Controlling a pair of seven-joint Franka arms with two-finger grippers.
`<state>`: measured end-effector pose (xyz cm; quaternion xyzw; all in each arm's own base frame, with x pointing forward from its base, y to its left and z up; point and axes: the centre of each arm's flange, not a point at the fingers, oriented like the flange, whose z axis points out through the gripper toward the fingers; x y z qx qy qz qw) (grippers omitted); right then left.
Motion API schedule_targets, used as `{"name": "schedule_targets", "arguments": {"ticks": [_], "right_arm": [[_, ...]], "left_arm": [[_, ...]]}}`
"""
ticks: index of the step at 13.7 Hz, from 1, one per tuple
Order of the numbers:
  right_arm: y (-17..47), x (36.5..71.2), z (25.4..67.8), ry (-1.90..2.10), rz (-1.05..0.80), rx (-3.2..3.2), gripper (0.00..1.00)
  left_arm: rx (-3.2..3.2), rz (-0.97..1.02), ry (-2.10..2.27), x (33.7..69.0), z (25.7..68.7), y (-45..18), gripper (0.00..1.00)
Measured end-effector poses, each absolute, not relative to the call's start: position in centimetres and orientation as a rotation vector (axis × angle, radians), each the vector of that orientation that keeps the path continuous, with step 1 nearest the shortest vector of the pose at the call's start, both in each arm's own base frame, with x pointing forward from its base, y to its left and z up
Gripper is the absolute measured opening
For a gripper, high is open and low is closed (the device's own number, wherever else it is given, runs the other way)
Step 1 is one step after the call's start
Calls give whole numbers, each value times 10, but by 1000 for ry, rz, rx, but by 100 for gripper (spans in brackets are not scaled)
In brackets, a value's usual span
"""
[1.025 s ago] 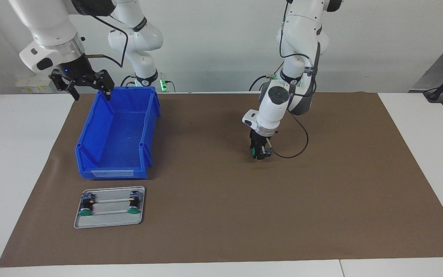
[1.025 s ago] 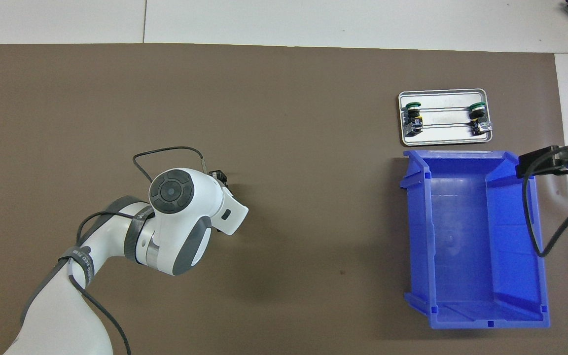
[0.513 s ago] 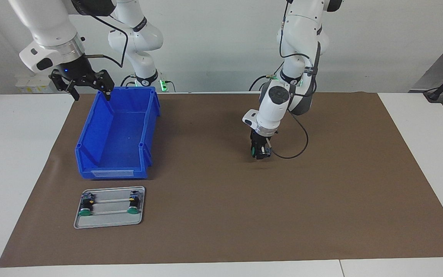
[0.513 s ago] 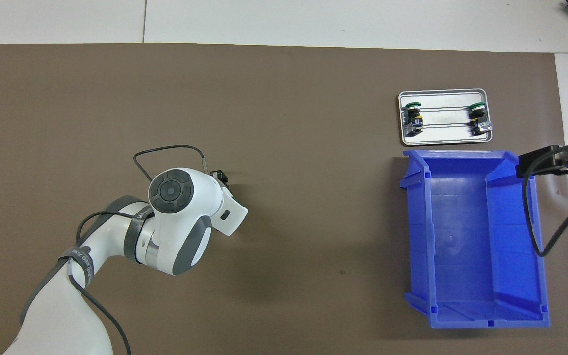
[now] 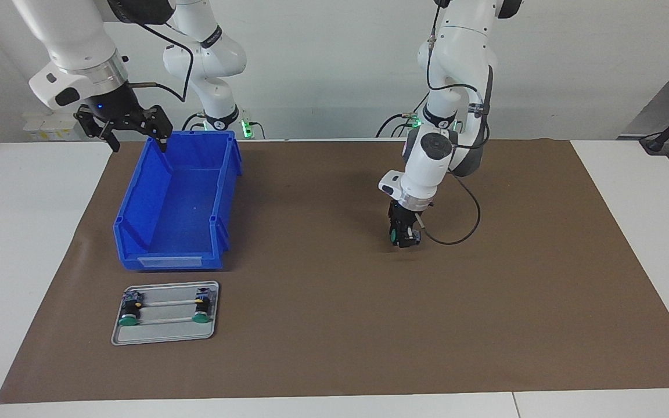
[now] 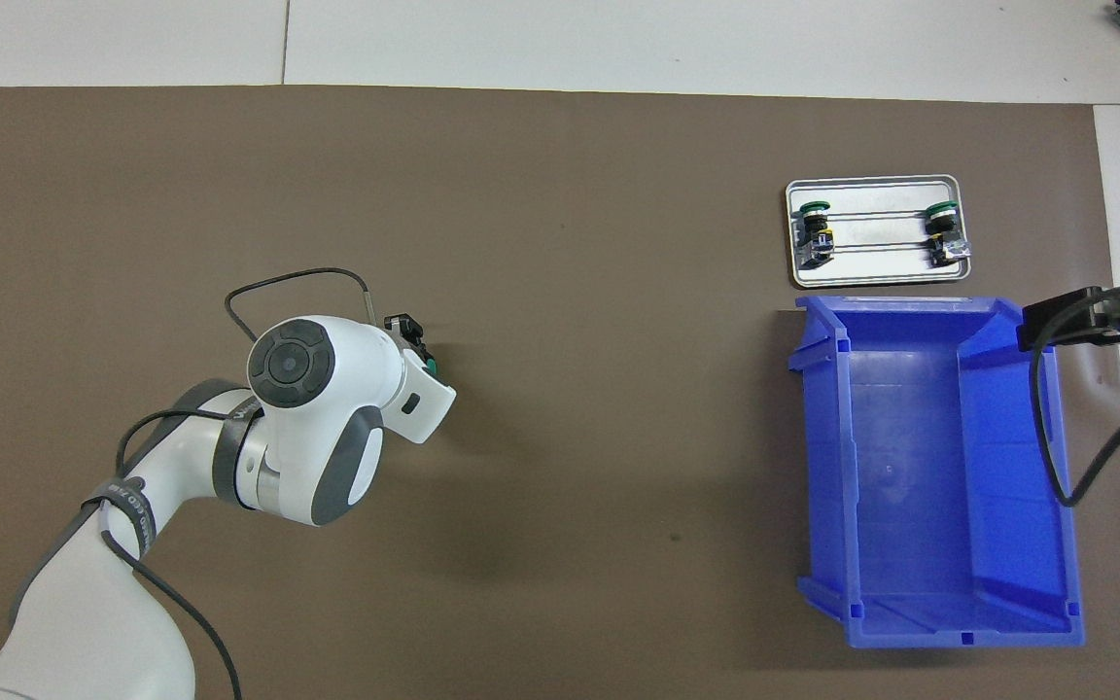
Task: Place and press button with both arms
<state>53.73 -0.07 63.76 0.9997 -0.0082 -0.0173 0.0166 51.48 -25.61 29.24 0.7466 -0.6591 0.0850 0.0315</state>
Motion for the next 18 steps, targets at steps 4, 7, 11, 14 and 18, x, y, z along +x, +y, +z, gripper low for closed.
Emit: {"name": "schedule_targets", "arguments": {"ticks": [4,7,11,14,18], "right_arm": [[-1,537,638,-25,-54,3108,100],[-1,537,638,-25,-54,3108,100],[-1,537,638,-25,-54,3108,100],[-1,537,638,-25,-54,3108,100],[-1,537,638,-25,-54,3108,100]], "left_arm": [[2194,423,-1872,528,296,-233,40],[2049,589,-1734,536,293,-199,40],[1934,710,-1526,546,301,-162,40],[1860,813,-1446,547,314,-164,40],[1754,933,-1420,542,306,-162,40]]}}
